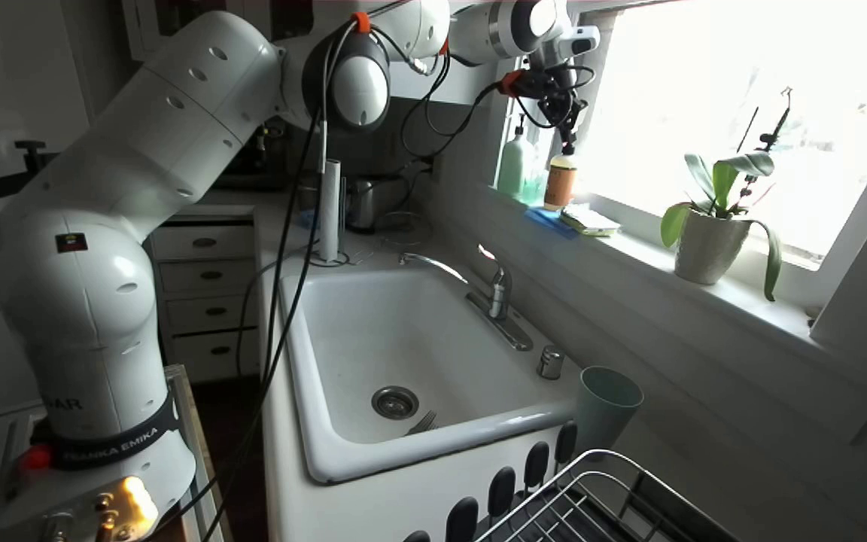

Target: Place the bottle on the right in-between the two bottles on the left then move the orange pump bottle to the far right.

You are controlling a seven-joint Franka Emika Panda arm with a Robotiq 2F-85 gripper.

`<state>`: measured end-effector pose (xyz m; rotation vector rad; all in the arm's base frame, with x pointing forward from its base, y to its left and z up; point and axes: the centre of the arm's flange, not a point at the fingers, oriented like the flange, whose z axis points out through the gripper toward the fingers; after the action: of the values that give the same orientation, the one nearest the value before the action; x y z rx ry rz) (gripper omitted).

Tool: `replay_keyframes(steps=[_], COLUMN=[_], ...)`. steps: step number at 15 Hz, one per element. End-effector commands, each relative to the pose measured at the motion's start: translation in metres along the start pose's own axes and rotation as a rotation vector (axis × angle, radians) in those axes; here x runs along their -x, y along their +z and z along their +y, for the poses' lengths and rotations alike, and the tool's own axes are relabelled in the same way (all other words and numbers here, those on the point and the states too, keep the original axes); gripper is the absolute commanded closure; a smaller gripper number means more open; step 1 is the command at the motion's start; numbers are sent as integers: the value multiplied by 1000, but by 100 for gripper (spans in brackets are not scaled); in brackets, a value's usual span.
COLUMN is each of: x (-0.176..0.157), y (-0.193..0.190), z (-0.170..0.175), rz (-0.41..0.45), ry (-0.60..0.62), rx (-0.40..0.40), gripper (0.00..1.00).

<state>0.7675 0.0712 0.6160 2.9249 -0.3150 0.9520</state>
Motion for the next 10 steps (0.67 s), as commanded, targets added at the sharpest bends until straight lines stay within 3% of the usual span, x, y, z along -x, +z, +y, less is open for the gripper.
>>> replay_keyframes(steps=[1,5,10], x=[-21,-27,-38], y=[-29,-63,-99], z=[3,16,50], rz=[47,83,125], ry=[-14,-6,22], rx=[14,6,53], gripper=[96,96,96])
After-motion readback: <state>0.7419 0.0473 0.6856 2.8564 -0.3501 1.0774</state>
